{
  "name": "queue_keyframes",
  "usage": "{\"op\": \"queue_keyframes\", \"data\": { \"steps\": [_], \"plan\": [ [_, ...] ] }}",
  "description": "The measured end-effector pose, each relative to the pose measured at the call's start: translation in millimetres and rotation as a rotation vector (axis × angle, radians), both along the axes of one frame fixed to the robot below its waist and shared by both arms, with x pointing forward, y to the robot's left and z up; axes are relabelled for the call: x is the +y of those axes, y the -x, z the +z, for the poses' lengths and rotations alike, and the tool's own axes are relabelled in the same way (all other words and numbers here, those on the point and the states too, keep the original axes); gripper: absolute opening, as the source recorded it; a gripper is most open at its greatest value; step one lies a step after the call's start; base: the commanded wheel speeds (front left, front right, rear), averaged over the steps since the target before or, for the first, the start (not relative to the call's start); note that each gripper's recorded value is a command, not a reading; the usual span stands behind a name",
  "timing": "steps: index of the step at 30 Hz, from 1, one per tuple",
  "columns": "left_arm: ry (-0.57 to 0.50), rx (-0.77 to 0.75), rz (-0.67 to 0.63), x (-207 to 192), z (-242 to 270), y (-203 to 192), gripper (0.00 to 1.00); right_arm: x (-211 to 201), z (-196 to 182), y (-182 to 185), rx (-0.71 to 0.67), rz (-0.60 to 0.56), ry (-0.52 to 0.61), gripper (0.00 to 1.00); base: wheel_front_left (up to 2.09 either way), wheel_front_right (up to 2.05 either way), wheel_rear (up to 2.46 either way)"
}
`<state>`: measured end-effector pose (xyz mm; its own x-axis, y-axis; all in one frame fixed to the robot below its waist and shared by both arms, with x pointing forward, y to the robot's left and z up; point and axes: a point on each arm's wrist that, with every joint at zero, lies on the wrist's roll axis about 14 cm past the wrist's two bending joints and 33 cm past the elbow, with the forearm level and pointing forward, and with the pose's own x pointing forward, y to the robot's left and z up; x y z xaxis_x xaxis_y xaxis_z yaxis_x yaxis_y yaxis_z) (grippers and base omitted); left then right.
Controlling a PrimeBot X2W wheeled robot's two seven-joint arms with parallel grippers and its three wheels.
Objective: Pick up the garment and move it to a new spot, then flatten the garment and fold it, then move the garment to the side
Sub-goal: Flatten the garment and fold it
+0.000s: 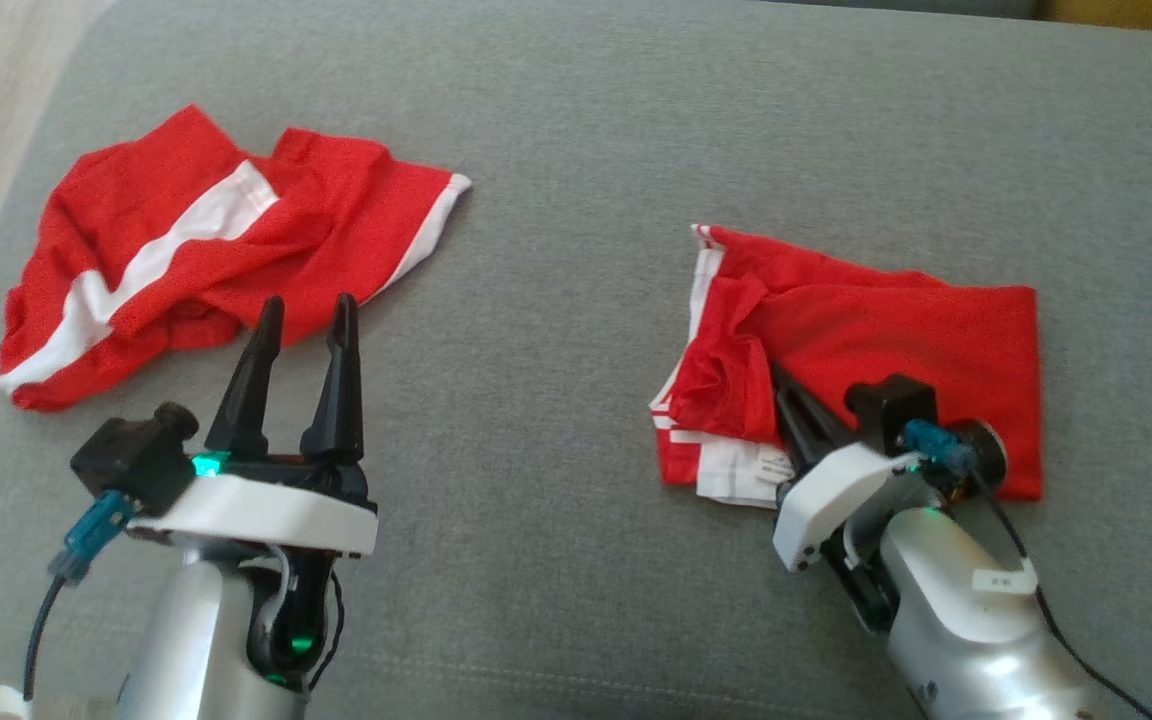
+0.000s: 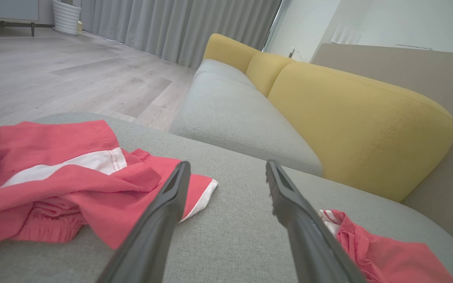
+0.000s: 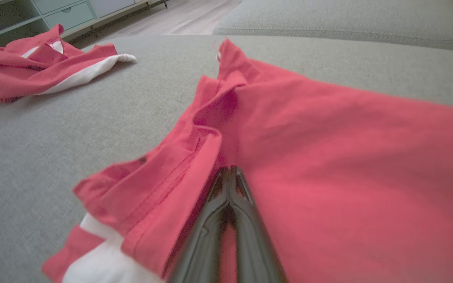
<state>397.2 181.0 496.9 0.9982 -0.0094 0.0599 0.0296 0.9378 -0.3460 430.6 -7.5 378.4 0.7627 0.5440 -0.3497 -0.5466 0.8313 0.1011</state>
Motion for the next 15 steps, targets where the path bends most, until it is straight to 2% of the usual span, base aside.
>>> {"op": "queue_keyframes", "data": {
  "steps": [6,15],
  "plan": [
    [0.007,-0.010,-0.028,-10,2,-5,1.00,-8,4,6,0.000,-0.024,-0.016,0.00,0.00,0.00,0.00],
    [0.020,-0.044,-0.068,-24,13,-9,1.00,-43,72,-22,-0.202,-0.162,-0.096,0.00,0.00,0.00,0.00]
  ]
}}
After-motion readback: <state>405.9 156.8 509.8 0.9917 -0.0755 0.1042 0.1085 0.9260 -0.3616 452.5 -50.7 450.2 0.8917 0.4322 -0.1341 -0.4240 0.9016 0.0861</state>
